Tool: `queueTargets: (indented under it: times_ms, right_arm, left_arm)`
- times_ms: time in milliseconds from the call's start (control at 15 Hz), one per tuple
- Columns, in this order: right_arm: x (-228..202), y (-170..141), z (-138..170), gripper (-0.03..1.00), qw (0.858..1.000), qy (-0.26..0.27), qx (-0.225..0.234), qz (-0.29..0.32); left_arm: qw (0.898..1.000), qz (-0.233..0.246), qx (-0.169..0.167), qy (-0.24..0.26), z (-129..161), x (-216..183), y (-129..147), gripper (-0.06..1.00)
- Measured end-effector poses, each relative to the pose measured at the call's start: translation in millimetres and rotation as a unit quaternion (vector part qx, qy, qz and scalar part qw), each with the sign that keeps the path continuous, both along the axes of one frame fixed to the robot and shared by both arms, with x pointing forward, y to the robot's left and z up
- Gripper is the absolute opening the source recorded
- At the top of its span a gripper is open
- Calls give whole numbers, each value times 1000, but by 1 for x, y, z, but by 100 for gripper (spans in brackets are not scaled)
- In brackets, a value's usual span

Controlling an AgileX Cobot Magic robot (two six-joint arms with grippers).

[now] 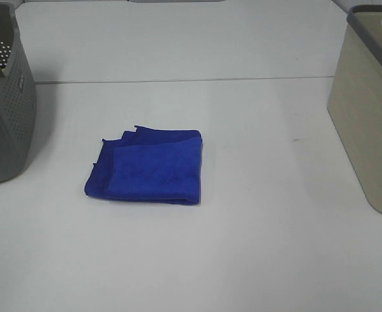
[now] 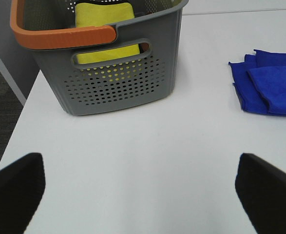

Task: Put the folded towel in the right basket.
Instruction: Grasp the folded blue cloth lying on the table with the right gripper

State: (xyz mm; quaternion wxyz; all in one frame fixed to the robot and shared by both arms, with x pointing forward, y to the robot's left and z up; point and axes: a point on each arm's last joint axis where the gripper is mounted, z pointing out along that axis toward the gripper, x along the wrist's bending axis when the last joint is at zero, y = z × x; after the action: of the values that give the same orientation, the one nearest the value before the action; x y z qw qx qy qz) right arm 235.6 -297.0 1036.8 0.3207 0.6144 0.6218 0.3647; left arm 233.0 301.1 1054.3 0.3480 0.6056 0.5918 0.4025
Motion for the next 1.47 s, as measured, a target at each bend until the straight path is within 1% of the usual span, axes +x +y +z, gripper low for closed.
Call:
queueTargets:
  times_ms: [1467]
  right_arm:
    - [0,0,0,97,1000,0,0,0]
  left_arm:
    - [1000,0,0,0,0,0,0,99]
